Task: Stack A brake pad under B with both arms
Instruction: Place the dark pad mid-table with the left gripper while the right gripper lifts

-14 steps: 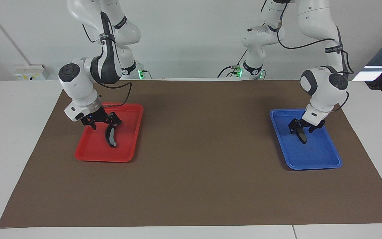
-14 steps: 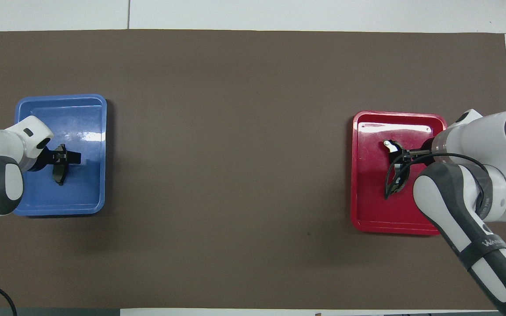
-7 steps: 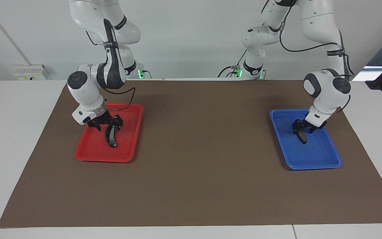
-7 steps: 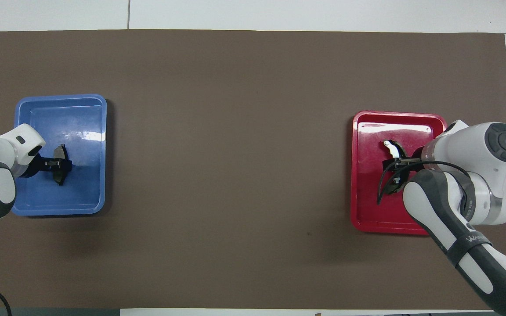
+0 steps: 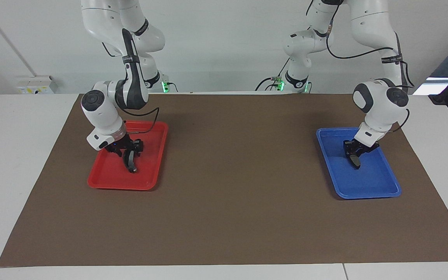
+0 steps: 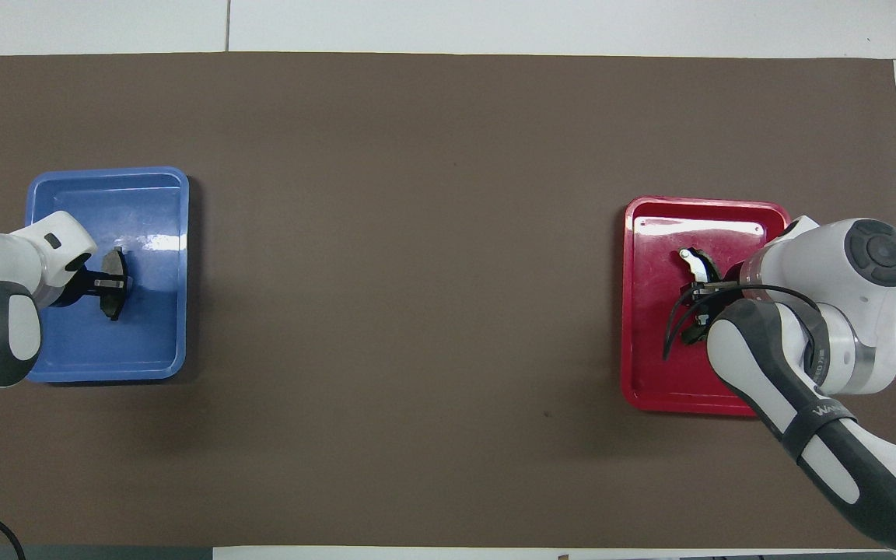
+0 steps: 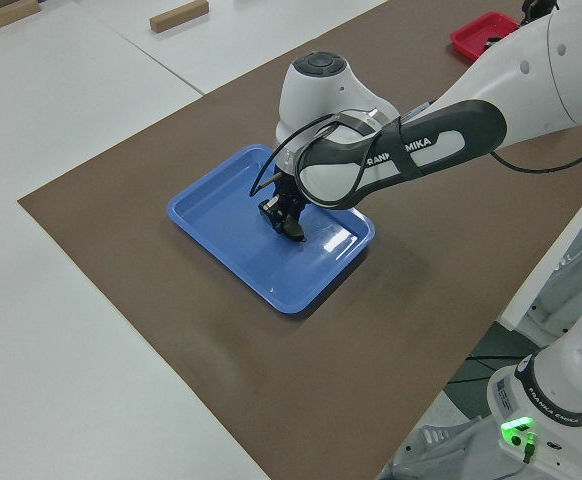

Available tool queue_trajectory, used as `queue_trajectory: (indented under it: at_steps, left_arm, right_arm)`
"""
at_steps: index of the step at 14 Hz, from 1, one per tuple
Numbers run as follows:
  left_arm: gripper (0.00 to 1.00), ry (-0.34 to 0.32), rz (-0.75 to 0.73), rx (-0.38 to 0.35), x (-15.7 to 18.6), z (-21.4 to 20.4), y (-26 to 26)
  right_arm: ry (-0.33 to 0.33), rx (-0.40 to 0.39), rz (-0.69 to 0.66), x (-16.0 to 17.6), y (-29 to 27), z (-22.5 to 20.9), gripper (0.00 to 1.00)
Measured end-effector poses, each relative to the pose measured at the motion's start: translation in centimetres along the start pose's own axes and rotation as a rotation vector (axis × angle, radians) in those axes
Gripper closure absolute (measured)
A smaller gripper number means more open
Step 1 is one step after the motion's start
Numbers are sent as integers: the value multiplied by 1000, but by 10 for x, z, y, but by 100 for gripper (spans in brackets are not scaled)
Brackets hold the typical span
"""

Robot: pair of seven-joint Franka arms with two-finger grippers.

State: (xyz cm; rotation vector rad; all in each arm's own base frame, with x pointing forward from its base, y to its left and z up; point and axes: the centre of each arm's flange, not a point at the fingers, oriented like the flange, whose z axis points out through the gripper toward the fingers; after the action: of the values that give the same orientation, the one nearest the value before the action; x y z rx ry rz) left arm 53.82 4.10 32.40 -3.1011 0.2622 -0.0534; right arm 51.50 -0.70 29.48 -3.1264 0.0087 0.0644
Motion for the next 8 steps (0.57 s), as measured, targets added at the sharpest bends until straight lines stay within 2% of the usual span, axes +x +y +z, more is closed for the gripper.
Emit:
queue_trajectory:
  at_steps: [1,3,4,8]
  left_arm:
    - [59,-3,13,-1,8,-13,25]
    - [59,18,4,-3,26,-36,93]
    - [59,30,-3,-7,29,-41,134]
    - [59,60,-30,-39,15,-28,290]
  right_arm:
    - [0,0,0,0,0,0,39]
    - [0,0,0,0,0,0,55]
    - [1,0,0,0,0,-1,58]
    - [-25,2,-2,13,0,-23,58]
